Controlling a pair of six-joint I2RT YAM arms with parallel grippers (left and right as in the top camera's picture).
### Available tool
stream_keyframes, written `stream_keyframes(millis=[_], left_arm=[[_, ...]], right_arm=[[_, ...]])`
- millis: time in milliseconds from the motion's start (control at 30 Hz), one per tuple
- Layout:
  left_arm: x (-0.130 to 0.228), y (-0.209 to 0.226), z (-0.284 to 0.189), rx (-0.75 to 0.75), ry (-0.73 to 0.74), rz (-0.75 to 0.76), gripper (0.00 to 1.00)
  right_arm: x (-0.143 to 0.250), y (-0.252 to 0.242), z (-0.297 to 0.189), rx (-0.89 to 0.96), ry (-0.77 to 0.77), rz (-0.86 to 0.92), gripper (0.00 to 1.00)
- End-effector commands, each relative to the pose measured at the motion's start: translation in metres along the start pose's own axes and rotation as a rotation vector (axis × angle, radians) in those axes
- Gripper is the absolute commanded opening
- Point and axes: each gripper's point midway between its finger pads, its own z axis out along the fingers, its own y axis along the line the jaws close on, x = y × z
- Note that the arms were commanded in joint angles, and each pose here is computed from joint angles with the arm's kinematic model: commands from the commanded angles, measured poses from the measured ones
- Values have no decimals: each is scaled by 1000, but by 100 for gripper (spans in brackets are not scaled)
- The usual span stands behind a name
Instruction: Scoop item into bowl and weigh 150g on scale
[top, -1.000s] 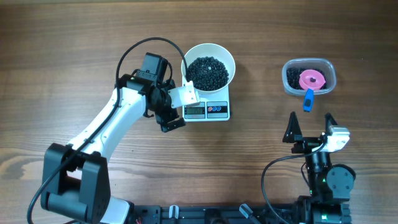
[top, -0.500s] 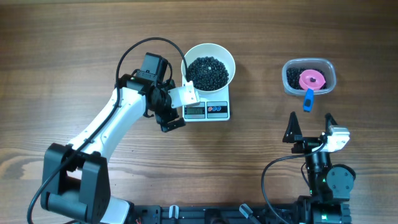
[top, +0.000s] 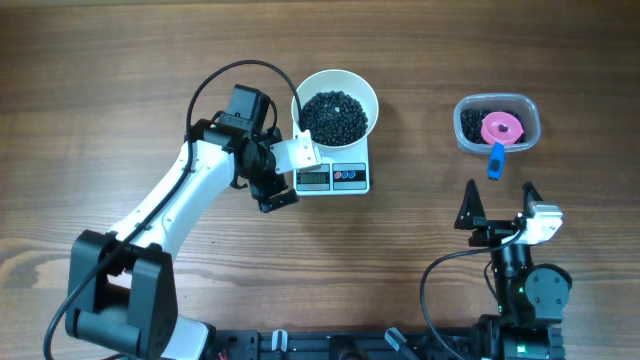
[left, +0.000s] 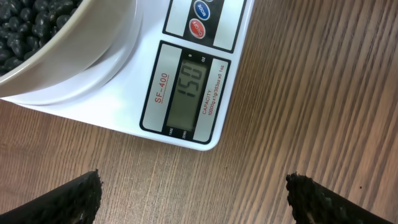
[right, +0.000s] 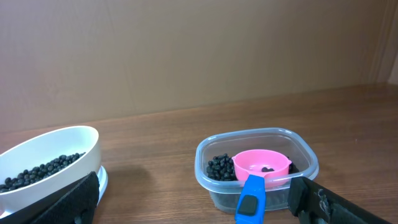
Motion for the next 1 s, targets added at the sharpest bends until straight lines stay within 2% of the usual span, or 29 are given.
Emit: stream_keyframes(millis=[0, 233, 400, 800, 900, 967], left_arm=[[-1, -4, 4, 21, -7, 15, 100], [-1, -4, 4, 21, -7, 15, 100], [7, -16, 3, 68, 26, -43, 100], [8, -15, -6, 50, 17, -53, 100], [7, -4, -33, -54, -79, -63, 100], [-4, 10, -61, -163, -231, -49, 100]], right_arm=[[-2, -1, -1, 9, -12, 8, 100], [-2, -1, -1, 9, -12, 9, 100], [-2, -1, -1, 9, -12, 9, 100], [-2, -1, -1, 8, -12, 9, 100], [-2, -1, -1, 8, -12, 8, 100], [-2, -1, -1, 8, -12, 9, 100]])
